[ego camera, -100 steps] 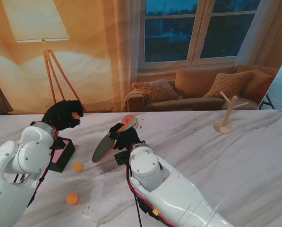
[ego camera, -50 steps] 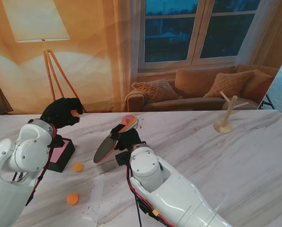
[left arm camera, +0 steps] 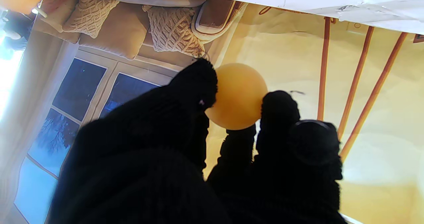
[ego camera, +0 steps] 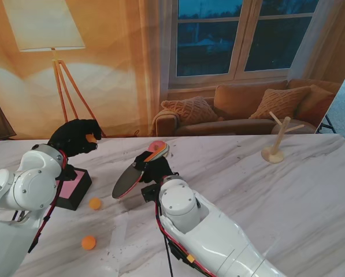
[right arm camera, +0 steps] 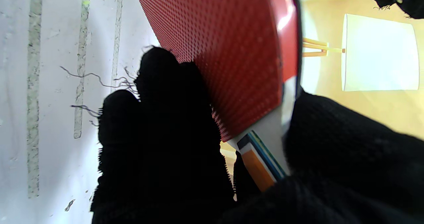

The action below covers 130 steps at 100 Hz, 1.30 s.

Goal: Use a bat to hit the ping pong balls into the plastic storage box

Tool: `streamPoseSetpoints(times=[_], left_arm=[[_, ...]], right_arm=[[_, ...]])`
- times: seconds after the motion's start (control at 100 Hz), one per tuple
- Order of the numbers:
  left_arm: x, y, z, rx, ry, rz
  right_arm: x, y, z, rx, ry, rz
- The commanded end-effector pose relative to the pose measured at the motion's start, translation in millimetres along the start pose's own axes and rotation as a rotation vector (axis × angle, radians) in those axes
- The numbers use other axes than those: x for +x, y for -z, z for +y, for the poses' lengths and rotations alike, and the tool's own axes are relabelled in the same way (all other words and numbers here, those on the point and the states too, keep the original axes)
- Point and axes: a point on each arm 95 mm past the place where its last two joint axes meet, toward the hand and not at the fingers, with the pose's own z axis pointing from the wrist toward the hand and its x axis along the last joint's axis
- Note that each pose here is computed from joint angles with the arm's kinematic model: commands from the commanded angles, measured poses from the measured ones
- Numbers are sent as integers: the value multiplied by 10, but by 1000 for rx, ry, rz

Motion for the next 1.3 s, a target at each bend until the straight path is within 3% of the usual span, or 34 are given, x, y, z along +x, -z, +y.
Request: streamPoseSetpoints(times=[0.0, 0.48, 0.96, 1.14, 1.29], left_arm=[[9, 19, -7, -11, -5, 0], [20, 54, -12, -15, -15, -3], [21, 151, 42, -87, -30, 40], [42, 183, 39, -54, 8, 60], [39, 174, 20, -26, 2, 63]], right_arm=[[19, -10, -14, 20, -1, 4], [-2, -3, -3, 37, 13, 1], [320, 89, -278, 81, -65, 82], [424, 117, -377, 118, -70, 117], [385, 95, -396, 133, -55, 108]])
